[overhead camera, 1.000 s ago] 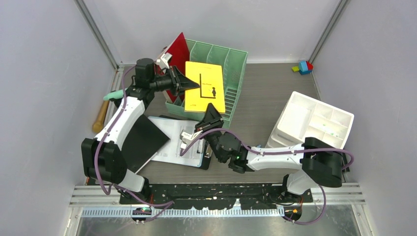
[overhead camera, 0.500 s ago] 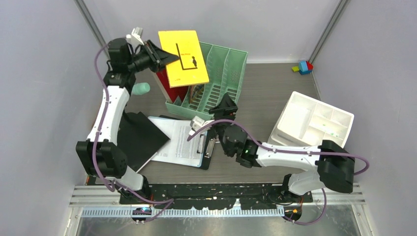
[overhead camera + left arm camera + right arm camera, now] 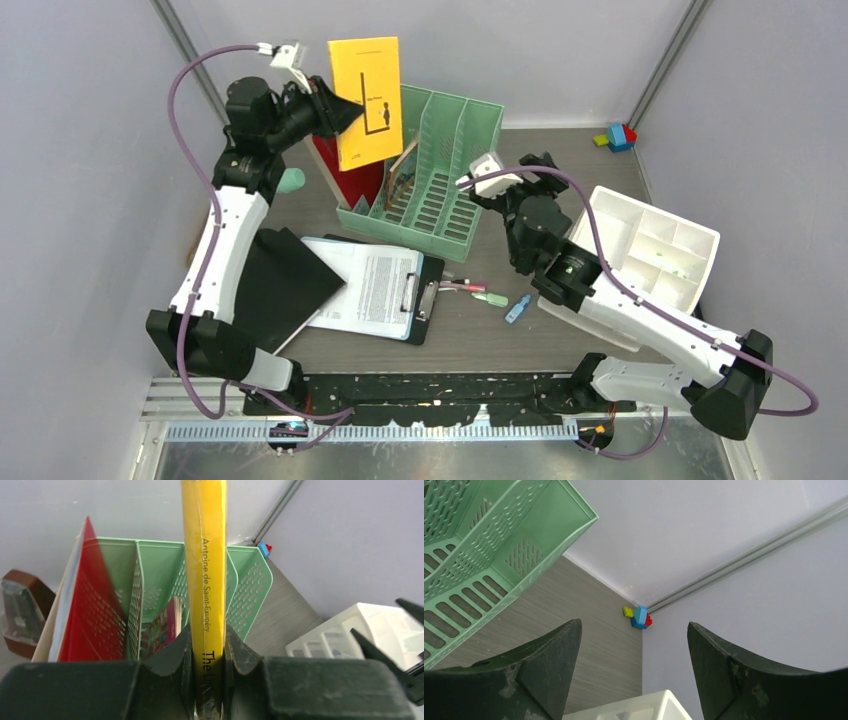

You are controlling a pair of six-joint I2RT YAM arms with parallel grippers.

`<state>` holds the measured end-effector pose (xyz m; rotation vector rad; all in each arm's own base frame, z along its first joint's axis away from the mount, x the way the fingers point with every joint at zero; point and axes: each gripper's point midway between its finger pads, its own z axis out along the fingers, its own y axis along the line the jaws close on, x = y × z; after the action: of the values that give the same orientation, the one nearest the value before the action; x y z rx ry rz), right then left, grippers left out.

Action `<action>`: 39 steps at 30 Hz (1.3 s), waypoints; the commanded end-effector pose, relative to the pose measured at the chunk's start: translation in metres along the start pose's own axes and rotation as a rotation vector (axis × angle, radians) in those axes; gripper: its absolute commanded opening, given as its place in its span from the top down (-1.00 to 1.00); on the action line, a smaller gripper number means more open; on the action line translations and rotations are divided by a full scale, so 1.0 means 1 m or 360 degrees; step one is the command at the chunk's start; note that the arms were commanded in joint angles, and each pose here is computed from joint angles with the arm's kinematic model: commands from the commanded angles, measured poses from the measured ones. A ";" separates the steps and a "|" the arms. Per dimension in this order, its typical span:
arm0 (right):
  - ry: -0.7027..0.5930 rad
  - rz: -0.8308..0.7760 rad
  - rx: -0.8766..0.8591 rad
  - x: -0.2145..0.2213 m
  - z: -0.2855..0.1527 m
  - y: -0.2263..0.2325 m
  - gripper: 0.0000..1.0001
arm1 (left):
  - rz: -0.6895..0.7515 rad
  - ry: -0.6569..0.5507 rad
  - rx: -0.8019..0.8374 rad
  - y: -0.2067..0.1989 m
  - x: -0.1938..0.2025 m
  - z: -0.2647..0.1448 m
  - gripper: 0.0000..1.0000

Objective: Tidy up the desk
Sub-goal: Pick up the book from the center of the board, then place the book in the storage box.

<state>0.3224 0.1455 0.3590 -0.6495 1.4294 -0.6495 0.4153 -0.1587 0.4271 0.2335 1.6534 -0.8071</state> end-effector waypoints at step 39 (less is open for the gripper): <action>0.0226 0.0251 -0.0131 0.059 0.006 -0.003 -0.66 | 0.0799 -0.0470 -0.0078 0.056 0.118 0.104 0.97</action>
<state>0.3352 0.1039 0.3116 -0.6030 1.6513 -0.5622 0.4903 -0.2145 0.2138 0.5216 1.5655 -0.4370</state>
